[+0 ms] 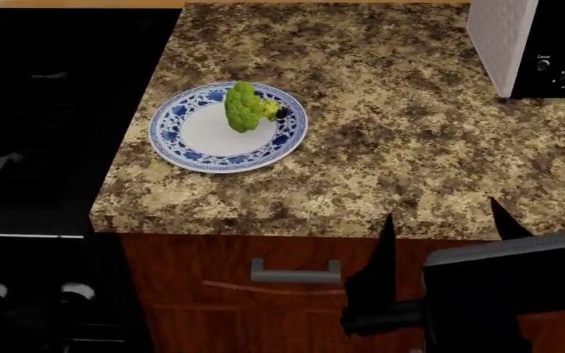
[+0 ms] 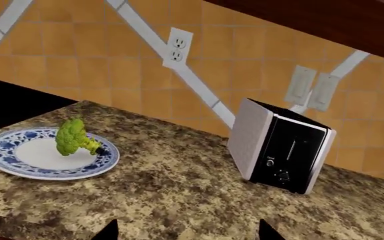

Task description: Pick the broccoli from the plate and place it in the pan.

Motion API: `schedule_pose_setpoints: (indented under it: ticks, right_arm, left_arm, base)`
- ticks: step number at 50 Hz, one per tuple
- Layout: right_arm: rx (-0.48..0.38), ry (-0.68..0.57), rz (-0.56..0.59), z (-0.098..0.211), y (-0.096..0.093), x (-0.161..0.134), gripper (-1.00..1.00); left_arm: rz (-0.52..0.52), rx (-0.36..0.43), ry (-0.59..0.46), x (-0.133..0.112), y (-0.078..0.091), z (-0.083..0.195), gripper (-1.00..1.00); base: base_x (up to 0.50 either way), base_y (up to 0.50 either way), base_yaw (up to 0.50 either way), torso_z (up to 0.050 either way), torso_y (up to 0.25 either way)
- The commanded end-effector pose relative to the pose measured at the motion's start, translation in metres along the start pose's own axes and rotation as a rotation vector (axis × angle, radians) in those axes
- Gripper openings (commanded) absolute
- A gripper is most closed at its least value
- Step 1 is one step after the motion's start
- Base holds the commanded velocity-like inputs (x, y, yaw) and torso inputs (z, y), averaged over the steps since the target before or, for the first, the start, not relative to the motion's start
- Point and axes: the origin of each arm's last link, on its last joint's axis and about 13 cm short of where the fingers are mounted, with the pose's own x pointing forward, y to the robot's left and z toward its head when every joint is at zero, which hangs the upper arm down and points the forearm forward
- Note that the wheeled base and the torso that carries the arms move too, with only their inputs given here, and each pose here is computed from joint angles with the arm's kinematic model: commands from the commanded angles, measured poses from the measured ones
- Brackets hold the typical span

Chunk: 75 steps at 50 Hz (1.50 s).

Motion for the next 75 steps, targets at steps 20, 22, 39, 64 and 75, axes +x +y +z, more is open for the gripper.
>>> schedule_pose_setpoints:
  ticks: [20,22,39,64,75]
  right_arm:
    - [0.027,-0.158,-0.005,0.061,-0.026,-0.002,1.0]
    - [0.03,-0.155,-0.003,0.06,-0.025,-0.003,1.0]
    - [0.044,-0.133,0.006,0.056,-0.023,-0.004,1.0]
    - [0.055,-0.095,-0.008,0.043,-0.014,0.0,1.0]
    - [0.083,-0.08,0.012,0.034,-0.007,-0.005,1.0]
  left_arm:
    - [0.028,0.21,-0.063,-0.02,0.012,0.056,1.0]
    - [0.021,0.211,-0.063,-0.02,0.011,0.056,1.0]
    - [0.031,0.208,-0.045,-0.02,0.013,0.053,1.0]
    - [-0.383,0.298,0.102,0.018,0.032,0.077,1.0]
    - [-0.569,0.4,0.232,0.069,0.052,0.094,1.0]
  base:
    - [0.37,0.0,0.0,0.0,0.0]
    - [0.5,0.0,0.0,0.0,0.0]
    - [0.5,0.0,0.0,0.0,0.001]
    - [0.19,0.0,0.0,0.0,0.0]
    - [0.0,0.0,0.0,0.0,0.0]
